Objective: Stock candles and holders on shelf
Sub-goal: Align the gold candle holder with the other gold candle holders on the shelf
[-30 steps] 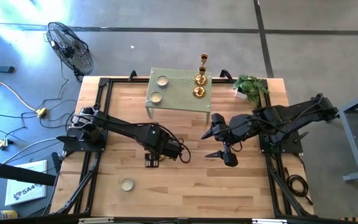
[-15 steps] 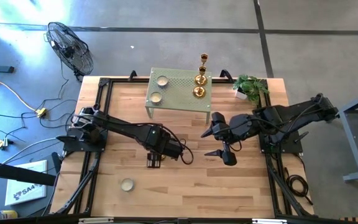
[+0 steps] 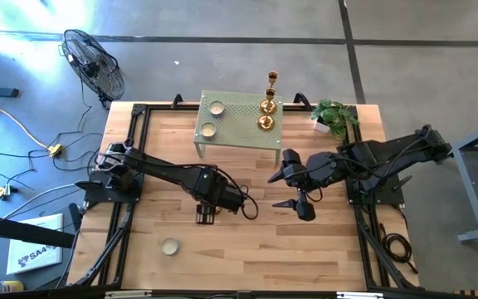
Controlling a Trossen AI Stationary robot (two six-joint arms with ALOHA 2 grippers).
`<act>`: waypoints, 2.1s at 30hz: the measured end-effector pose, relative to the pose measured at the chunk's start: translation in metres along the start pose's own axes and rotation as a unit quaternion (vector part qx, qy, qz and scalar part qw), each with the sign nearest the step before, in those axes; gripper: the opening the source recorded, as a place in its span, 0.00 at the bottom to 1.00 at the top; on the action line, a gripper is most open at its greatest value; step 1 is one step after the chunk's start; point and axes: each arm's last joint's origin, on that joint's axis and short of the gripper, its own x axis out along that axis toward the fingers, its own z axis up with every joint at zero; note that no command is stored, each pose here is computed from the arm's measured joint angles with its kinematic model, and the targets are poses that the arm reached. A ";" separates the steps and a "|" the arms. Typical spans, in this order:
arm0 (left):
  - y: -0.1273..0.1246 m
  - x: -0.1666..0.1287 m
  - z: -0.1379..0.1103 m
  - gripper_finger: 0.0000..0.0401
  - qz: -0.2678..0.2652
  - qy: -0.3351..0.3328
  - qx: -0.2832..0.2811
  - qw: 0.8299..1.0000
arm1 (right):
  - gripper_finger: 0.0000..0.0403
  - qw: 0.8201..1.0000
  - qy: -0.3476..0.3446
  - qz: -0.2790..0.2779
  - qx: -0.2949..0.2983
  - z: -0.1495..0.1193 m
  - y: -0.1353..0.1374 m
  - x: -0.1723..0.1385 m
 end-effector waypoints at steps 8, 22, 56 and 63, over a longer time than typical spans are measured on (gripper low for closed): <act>0.000 0.000 0.000 0.52 -0.007 0.002 0.000 1.000 | 0.81 1.000 0.000 -0.001 0.000 0.000 0.000 0.000; 0.013 0.002 0.003 0.29 -0.008 0.004 -0.024 1.000 | 0.81 1.000 0.000 -0.001 0.000 0.000 0.000 0.000; 0.049 -0.156 0.001 0.29 0.016 -0.360 -0.065 0.931 | 0.81 0.994 -0.033 -0.100 -0.018 0.010 -0.039 0.004; 0.049 -0.163 0.008 0.29 0.020 -0.408 -0.048 0.911 | 0.78 0.998 -0.034 -0.060 -0.014 0.012 -0.047 0.021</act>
